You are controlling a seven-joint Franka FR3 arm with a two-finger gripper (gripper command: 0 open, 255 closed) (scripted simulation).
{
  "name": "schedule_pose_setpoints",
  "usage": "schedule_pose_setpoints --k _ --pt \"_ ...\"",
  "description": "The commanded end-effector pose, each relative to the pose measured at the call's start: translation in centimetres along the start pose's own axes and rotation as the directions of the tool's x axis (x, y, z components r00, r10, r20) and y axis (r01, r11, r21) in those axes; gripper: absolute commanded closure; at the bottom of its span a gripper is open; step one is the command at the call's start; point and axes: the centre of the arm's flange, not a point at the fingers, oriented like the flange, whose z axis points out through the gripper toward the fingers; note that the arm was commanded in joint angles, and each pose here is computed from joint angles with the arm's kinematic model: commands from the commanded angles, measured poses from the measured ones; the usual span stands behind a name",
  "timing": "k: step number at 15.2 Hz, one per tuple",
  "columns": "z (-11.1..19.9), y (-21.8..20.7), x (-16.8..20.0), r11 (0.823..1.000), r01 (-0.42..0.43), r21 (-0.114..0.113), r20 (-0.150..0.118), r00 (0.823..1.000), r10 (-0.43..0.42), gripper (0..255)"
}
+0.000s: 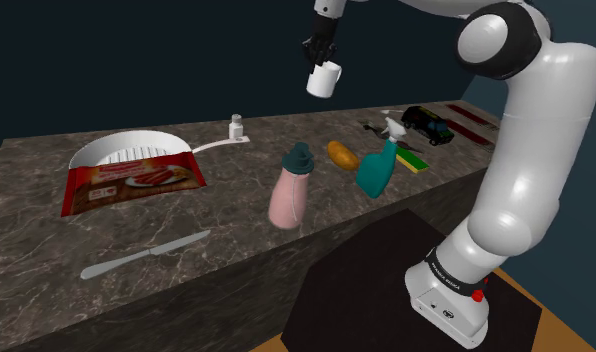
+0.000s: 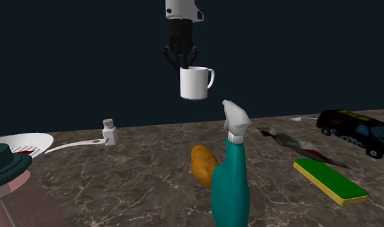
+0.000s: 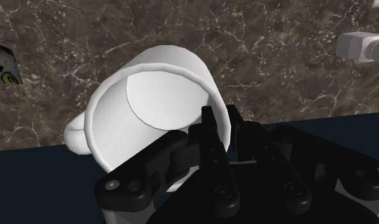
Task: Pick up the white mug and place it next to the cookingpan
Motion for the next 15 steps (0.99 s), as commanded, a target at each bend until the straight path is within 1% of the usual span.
schedule_pose_setpoints --k 1,15 --pt "-0.2 -1.8 -1.5 1.0 0.0 0.0 0.0 1.0 0.0 255" --pt "-0.8 -15.2 -14.1 1.0 0.0 0.0 0.0 1.0 0.0 255"
